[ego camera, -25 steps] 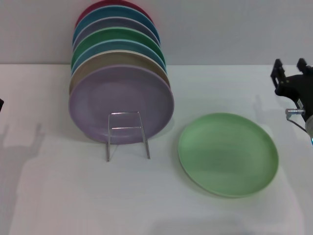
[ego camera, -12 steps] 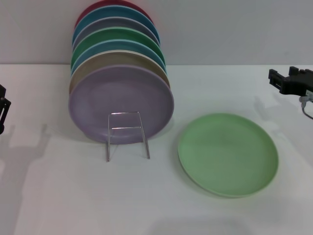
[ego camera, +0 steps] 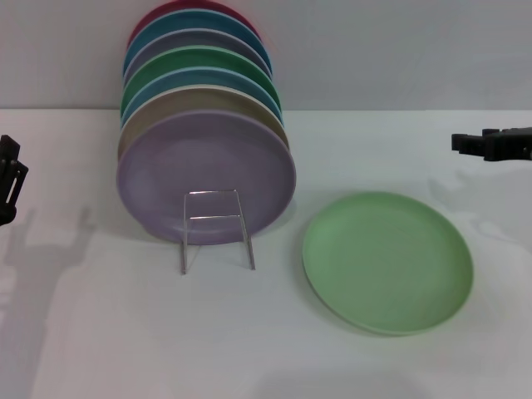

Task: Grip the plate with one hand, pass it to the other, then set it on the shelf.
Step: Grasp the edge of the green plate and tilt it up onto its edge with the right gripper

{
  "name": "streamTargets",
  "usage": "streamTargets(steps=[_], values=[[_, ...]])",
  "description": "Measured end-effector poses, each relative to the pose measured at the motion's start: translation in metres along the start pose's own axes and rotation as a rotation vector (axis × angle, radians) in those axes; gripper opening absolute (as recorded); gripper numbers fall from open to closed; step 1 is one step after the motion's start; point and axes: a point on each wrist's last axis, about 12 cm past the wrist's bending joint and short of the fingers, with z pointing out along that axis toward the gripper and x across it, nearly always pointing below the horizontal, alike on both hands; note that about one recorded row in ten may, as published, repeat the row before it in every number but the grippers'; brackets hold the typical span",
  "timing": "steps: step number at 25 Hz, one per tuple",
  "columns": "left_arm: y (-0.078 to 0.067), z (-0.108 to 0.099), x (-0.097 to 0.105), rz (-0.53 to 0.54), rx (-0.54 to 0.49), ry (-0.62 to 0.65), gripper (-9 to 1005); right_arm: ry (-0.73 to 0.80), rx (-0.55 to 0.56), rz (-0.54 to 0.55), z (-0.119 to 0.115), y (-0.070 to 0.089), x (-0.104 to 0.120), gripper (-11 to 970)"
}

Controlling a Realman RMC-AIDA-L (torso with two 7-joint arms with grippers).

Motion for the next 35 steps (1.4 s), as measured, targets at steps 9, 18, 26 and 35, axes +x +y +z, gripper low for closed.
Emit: streamTargets(steps=[9, 18, 26, 35], values=[[-0.005, 0.004, -0.001, -0.010, 0.022, -0.012, 833, 0.226, -0.034, -0.006, 0.002, 0.003, -0.007, 523], [-0.007, 0.005, -0.001, -0.004, 0.037, -0.012, 833, 0.340, -0.022, 0.047, 0.005, 0.004, 0.002, 519], [-0.011, 0.005, 0.001, 0.005, 0.070, 0.005, 833, 0.403, -0.020, 0.060, 0.010, 0.005, 0.009, 518], [-0.009, 0.005, 0.001, 0.012, 0.071, 0.004, 833, 0.430, -0.006, 0.072, 0.012, 0.003, 0.014, 518]])
